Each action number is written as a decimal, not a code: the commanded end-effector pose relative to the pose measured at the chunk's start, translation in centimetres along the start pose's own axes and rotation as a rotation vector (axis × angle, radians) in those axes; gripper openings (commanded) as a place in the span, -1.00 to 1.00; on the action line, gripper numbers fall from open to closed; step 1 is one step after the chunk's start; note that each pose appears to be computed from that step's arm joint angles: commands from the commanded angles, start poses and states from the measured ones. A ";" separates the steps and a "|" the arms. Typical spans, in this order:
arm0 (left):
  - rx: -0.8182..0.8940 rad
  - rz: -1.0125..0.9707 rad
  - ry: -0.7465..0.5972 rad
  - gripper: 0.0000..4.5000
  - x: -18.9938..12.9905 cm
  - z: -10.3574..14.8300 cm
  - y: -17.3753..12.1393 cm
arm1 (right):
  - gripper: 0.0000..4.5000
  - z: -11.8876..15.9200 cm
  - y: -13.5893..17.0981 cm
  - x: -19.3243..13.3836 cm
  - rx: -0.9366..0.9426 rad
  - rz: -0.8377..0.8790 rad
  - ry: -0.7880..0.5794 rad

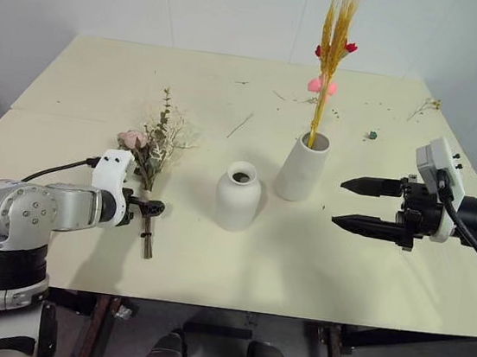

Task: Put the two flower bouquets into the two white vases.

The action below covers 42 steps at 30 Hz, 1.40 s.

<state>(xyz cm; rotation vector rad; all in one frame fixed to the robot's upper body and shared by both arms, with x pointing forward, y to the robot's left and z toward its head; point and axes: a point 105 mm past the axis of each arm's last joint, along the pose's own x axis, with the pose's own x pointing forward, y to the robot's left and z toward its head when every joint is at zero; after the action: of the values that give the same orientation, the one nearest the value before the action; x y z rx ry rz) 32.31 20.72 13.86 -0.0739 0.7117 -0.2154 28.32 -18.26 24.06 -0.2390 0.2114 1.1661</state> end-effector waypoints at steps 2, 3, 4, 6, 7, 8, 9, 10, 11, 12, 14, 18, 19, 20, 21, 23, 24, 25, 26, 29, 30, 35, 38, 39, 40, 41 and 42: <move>-0.019 -0.009 0.061 1.00 1.2 -0.9 -0.5 | 0.98 1.3 0.3 -0.8 -0.051 -0.027 -0.029; -0.027 -0.001 0.068 0.92 1.4 -1.0 -0.4 | 1.00 1.3 0.4 -0.7 -0.052 -0.028 -0.033; -0.026 0.003 0.075 0.82 1.6 -1.1 -0.5 | 1.00 1.4 0.5 -0.7 -0.053 -0.029 -0.037; -0.025 0.002 0.083 0.59 1.8 -1.1 -0.6 | 1.00 1.4 0.6 -0.6 -0.052 -0.032 -0.044; -0.027 0.000 0.085 0.47 1.9 -1.1 -0.7 | 1.00 1.4 0.7 -0.6 -0.052 -0.033 -0.047; -0.029 -0.001 0.085 0.33 2.0 -1.1 -0.8 | 1.00 1.4 0.7 -0.6 -0.052 -0.034 -0.049; -0.030 -0.002 0.084 0.19 2.1 -1.0 -0.9 | 1.00 1.4 0.7 -0.6 -0.052 -0.034 -0.051; -0.031 -0.001 0.083 0.07 2.1 -1.0 -0.9 | 1.00 1.4 0.7 -0.5 -0.054 -0.036 -0.053; -0.032 0.004 0.079 -0.07 2.2 -0.8 -0.9 | 1.00 1.4 0.7 -0.5 -0.055 -0.038 -0.056; -0.037 0.010 0.076 -0.21 2.2 -0.7 -0.8 | 1.00 1.5 0.7 -0.5 -0.057 -0.039 -0.058; -0.041 0.015 0.068 -0.47 2.3 -0.5 -0.8 | 1.00 1.5 0.6 -0.4 -0.061 -0.041 -0.063; -0.034 0.003 0.027 -0.96 2.0 0.4 -1.2 | 1.00 1.6 0.5 -0.4 -0.064 -0.044 -0.067; -0.030 -0.009 0.001 -0.96 1.9 0.8 -1.4 | 1.00 1.6 0.5 -0.4 -0.065 -0.046 -0.067; -0.023 -0.020 -0.026 -0.96 1.8 1.2 -1.6 | 1.00 1.5 0.5 -0.5 -0.065 -0.047 -0.067; -0.011 -0.036 -0.058 -0.96 1.6 1.7 -1.9 | 1.00 1.5 0.5 -0.5 -0.065 -0.048 -0.068; -0.008 -0.066 -0.163 -0.96 1.1 3.4 -2.2 | 1.00 1.6 0.4 -0.5 -0.066 -0.053 -0.071; -0.007 -0.079 -0.231 -0.96 0.7 4.5 -2.4 | 1.00 1.5 0.3 -0.5 -0.067 -0.055 -0.071; -0.006 -0.082 -0.316 -0.96 0.3 5.7 -2.4 | 1.00 1.5 0.3 -0.5 -0.067 -0.057 -0.073; -0.003 -0.082 -0.371 -0.96 0.0 6.5 -2.3 | 1.00 1.5 0.3 -0.5 -0.068 -0.059 -0.074; 0.026 -0.134 -0.500 -0.96 -0.9 8.3 -3.0 | 1.00 1.6 0.4 -0.3 -0.065 -0.061 -0.088; 0.037 -0.156 -0.538 -0.96 -1.1 8.8 -3.3 | 1.00 1.5 0.4 -0.3 -0.064 -0.062 -0.090; 0.105 -0.348 -0.858 -0.96 -4.1 12.3 -5.6 | 1.00 1.5 0.8 -0.2 -0.056 -0.064 -0.114; 0.163 -0.515 -1.062 -0.96 -6.6 13.4 -7.4 | 1.00 1.6 1.1 -0.3 -0.053 -0.064 -0.160; 0.168 -0.550 -1.093 -0.96 -6.9 13.5 -7.8 | 1.00 1.6 1.2 -0.3 -0.054 -0.062 -0.171; 0.161 -0.622 -1.133 -0.96 -7.6 13.7 -8.4 | 1.00 1.6 1.5 -0.3 -0.055 -0.058 -0.179; 0.165 -0.684 -1.177 -0.96 -8.4 13.8 -8.9 | 1.00 1.6 1.7 -0.4 -0.060 -0.055 -0.187; 0.167 -0.746 -1.219 -0.96 -9.1 13.9 -9.4 | 1.00 1.7 1.8 -0.4 -0.064 -0.056 -0.194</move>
<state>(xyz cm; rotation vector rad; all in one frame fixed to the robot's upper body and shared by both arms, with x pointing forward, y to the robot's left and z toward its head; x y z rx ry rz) 34.67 13.74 29.01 -0.2683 -0.4397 -0.7587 27.35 -17.76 24.01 -0.1549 0.0860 1.1188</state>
